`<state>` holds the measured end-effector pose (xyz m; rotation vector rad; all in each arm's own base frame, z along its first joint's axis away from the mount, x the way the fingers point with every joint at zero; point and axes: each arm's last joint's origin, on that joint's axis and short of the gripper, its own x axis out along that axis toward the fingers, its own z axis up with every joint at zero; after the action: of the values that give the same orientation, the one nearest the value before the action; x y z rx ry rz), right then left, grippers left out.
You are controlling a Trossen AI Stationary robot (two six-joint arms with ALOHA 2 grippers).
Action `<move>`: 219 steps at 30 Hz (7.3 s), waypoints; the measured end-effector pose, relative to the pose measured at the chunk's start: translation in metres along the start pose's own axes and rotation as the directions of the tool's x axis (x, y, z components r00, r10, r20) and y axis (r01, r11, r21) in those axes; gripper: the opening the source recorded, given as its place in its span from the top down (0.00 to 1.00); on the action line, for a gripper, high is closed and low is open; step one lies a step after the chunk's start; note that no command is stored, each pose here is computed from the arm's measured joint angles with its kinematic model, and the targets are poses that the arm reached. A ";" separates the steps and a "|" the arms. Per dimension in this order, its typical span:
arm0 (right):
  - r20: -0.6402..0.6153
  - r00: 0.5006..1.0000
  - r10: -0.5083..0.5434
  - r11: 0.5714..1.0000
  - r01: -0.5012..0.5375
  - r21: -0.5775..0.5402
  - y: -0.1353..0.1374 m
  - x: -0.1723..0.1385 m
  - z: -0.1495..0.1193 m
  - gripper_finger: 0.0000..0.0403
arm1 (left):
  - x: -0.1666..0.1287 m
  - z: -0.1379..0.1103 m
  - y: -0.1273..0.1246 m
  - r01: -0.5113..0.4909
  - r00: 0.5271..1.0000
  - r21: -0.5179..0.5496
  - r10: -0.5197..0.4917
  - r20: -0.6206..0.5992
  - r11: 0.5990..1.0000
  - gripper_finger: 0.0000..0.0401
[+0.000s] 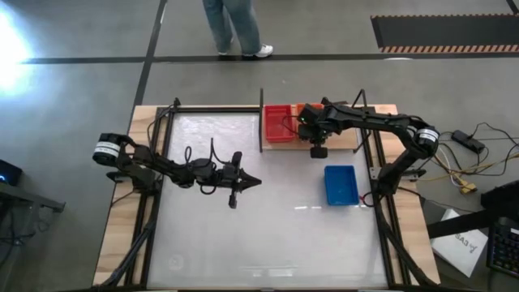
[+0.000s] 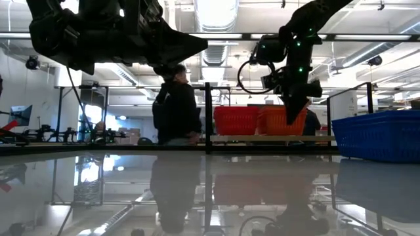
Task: Stack baskets on shelf by color
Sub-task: Put the stacked orange baskets on the shelf, then put the stacked blue baskets on the shelf
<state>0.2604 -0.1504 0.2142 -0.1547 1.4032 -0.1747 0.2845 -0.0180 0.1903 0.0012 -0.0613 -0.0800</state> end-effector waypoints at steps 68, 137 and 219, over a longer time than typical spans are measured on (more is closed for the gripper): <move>0.277 0.953 -0.126 0.977 0.071 0.200 0.030 -0.101 -0.027 0.79 | 0.001 0.001 -0.002 0.007 1.000 0.001 -0.007 0.007 1.000 0.99; -0.214 0.976 0.037 0.990 -0.008 0.138 0.259 -0.033 -0.088 0.83 | 0.000 0.000 -0.002 0.007 1.000 0.003 -0.007 -0.005 1.000 0.99; -0.103 0.992 -0.067 0.997 0.071 0.027 0.009 -0.050 -0.102 0.97 | 0.000 0.000 -0.003 0.013 1.000 0.002 -0.013 -0.006 1.000 0.99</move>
<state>0.1524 -0.1310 0.2445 -0.1713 1.4969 -0.2640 0.2845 -0.0205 0.1899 0.0042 -0.0558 -0.0925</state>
